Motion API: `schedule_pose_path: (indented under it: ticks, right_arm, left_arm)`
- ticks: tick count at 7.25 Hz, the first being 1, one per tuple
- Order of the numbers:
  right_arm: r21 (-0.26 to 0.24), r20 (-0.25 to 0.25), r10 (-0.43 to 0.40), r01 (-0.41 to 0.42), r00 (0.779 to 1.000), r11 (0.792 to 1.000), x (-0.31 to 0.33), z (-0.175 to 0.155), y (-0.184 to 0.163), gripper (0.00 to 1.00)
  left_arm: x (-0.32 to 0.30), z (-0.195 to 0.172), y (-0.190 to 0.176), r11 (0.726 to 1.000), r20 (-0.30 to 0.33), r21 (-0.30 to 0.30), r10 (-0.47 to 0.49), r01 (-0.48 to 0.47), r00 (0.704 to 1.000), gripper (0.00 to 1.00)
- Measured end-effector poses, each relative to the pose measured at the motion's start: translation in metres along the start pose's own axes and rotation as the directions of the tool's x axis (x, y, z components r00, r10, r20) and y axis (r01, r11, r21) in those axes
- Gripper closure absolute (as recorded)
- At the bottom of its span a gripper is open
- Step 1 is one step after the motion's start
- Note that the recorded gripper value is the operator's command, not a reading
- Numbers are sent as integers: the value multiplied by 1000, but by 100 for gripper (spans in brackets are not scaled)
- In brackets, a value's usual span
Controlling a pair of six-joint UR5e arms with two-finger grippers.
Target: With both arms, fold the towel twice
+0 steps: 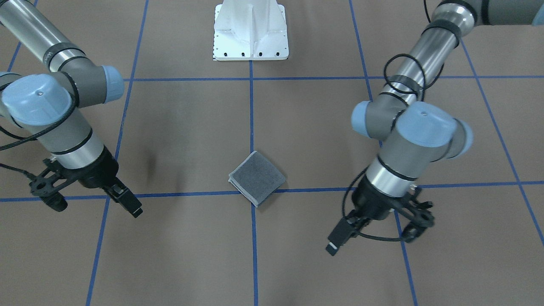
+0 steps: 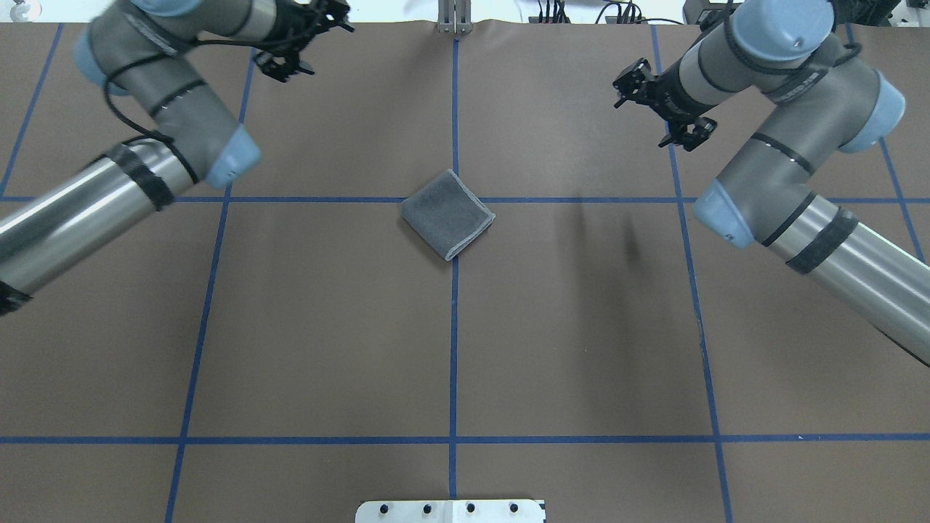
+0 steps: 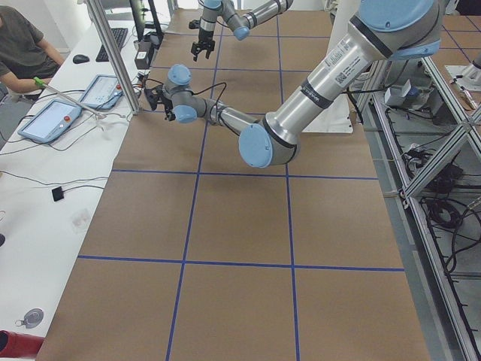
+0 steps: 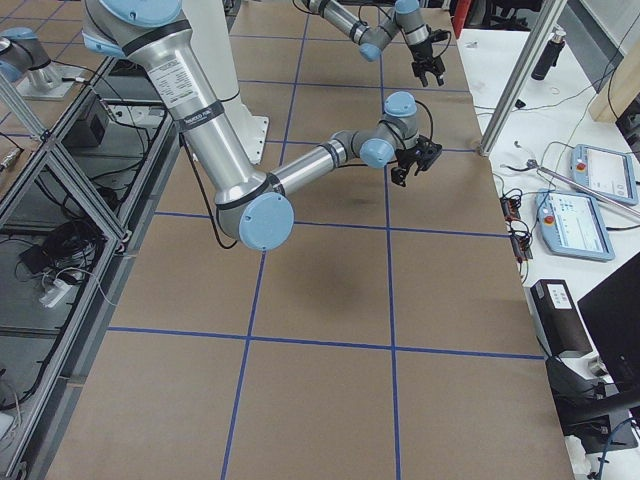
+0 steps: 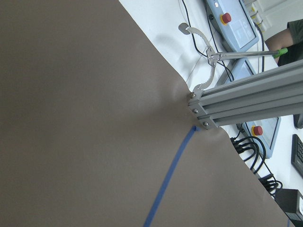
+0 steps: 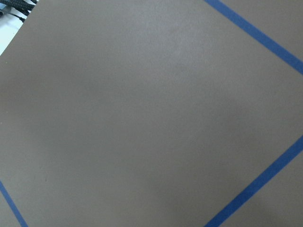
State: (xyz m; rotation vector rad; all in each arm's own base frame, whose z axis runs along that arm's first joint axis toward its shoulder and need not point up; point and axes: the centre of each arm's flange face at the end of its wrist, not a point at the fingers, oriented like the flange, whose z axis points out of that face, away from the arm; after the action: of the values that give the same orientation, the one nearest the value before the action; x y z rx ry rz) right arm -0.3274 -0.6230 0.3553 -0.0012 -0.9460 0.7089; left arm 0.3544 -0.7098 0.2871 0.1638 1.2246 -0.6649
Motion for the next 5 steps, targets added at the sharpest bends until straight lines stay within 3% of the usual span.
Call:
schedule_pose_path:
  ticks: [1, 2, 3, 4, 5]
  right_arm:
    - [-2, -19, -105, 105, 994, 994, 31, -9, -34, 0]
    - [0, -41, -221, 222, 974, 975, 68, -18, -65, 0]
    - [-10, -61, -330, 330, 942, 944, 103, -27, -91, 0]
    - [-32, -77, -433, 432, 898, 901, 142, -35, -114, 0]
    - [-56, -91, -537, 534, 839, 844, 183, -42, -134, 0]
  left_arm:
    - [-58, -38, -43, 991, 36, -18, 132, -131, 991, 0]
    - [-123, -71, -72, 958, 75, -31, 288, -286, 955, 0]
    - [-185, -96, -95, 897, 127, -49, 443, -440, 888, 0]
    - [-242, -120, -117, 808, 186, -94, 588, -582, 787, 0]
    - [-286, -144, -139, 716, 240, -171, 696, -677, 676, 0]
